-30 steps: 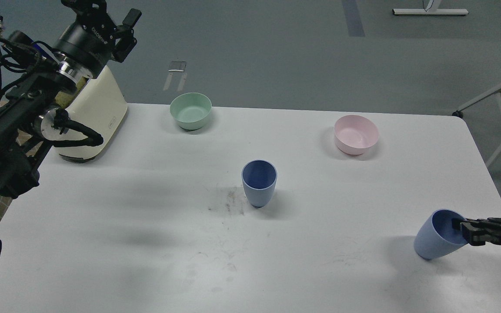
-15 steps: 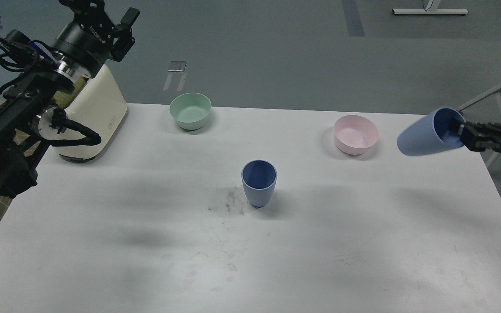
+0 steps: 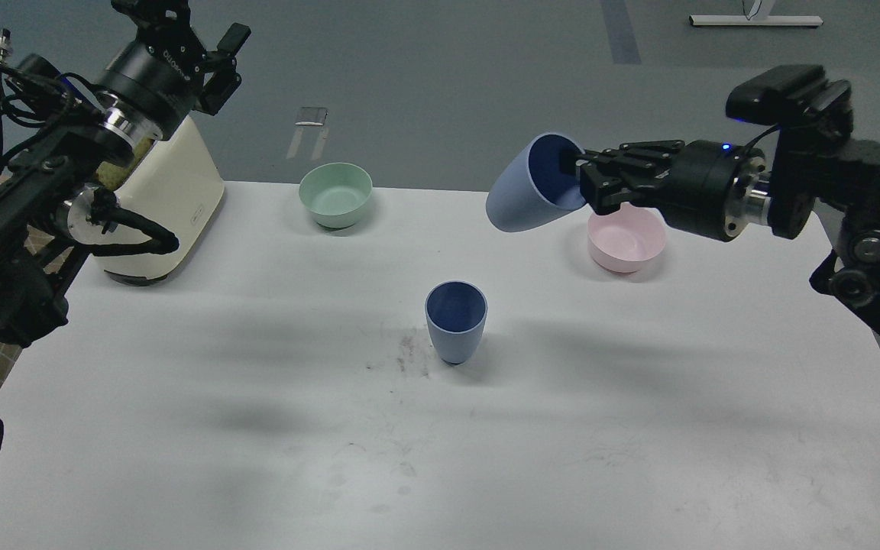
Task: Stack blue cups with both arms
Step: 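Lift the blue cup and carry it above the centered blue cup, then lower the held cup into the centered cup and release it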
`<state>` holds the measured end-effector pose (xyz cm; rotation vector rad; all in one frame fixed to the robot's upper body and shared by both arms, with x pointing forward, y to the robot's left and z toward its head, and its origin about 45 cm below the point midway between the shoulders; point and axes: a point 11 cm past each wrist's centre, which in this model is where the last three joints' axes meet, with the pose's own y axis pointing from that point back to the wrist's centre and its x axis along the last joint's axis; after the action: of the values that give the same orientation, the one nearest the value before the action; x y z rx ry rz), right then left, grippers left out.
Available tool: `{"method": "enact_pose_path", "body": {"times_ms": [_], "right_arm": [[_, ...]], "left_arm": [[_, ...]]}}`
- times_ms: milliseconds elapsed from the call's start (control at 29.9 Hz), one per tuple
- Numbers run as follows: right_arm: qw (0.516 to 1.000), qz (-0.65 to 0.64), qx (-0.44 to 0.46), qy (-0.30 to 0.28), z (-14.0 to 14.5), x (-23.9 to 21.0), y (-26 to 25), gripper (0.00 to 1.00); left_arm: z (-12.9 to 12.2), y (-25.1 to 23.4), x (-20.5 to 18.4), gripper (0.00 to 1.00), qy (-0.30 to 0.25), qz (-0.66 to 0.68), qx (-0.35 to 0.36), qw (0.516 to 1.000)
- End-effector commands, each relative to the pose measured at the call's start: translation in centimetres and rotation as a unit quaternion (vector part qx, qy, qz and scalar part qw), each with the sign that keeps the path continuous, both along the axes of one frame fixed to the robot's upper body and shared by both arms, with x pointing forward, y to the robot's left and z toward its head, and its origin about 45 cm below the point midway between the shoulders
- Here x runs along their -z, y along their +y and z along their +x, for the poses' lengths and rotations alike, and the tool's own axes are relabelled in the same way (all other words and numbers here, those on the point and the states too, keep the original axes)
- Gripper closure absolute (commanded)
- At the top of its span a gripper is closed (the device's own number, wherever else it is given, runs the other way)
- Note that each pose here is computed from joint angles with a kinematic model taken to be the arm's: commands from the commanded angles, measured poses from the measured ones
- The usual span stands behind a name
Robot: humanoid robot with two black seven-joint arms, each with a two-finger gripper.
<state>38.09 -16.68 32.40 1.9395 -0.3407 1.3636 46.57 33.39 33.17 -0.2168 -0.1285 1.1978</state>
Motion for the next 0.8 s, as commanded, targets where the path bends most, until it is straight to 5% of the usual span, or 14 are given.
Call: {"method": "enact_pose_path", "body": {"times_ms": [0,769], "right_arm": [[0.999,-0.026,-0.021,-0.001,-0.2,1.6,2.0,1.00],[0.997,-0.057,-0.054,0.026,-1.5,5.9,5.5,1.00]], "left_arm": [[0.0,0.0,0.1,0.03,0.006,-0.006,-0.001,1.000],[0.1,-0.4,0.3,0.03,0.007,-0.010,0.000,1.000]]}}
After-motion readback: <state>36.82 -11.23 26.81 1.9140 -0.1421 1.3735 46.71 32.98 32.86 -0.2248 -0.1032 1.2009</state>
